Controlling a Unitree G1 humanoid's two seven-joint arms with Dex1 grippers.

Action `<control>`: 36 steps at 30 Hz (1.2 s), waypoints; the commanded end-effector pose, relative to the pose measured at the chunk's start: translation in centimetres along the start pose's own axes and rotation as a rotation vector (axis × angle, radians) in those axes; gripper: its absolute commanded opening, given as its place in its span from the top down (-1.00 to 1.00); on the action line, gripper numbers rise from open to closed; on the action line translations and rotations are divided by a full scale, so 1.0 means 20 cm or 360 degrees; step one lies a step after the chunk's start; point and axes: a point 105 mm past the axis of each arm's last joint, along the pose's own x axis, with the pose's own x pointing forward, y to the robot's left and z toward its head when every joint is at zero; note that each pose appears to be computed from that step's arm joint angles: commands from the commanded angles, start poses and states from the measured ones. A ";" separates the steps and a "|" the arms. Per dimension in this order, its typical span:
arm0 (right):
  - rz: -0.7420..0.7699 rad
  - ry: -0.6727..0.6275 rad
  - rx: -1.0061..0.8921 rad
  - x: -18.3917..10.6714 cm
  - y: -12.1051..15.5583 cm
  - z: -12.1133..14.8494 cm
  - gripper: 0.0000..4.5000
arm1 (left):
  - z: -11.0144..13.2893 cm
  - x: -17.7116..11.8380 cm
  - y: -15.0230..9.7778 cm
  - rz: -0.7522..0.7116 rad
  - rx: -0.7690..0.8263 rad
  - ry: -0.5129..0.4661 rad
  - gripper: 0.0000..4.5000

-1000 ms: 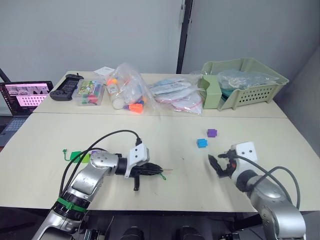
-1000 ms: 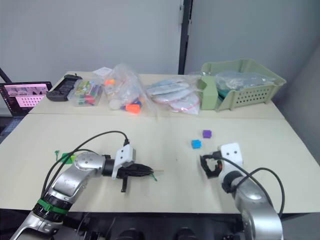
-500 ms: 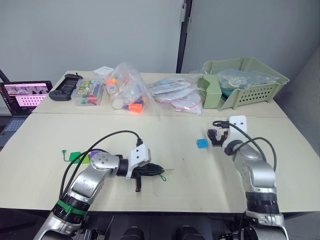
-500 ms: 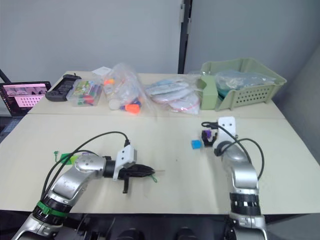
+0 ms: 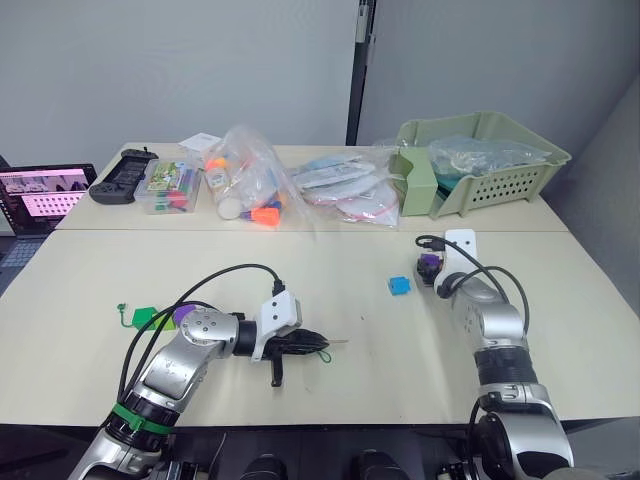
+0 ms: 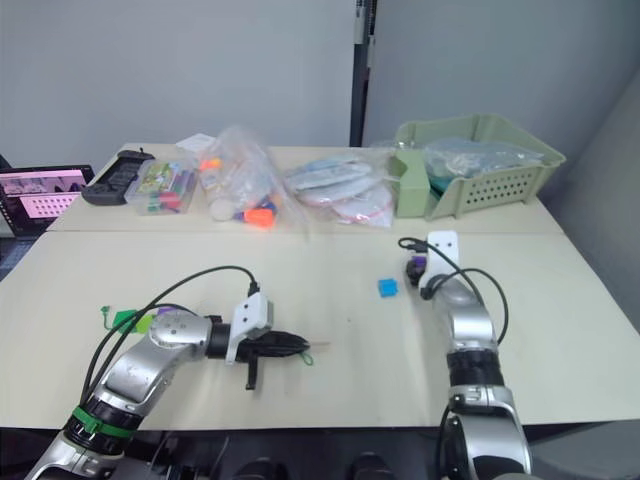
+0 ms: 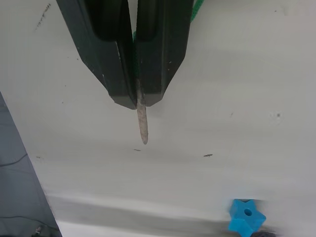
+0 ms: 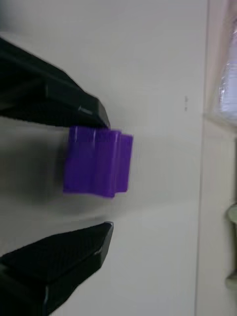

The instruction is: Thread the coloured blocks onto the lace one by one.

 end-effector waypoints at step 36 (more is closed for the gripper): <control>0.0430 0.0274 -0.0020 -0.79 0.63 -0.32 0.47 | 0.04 -0.06 -0.02 0.0011 0.0032 -0.0016 1.00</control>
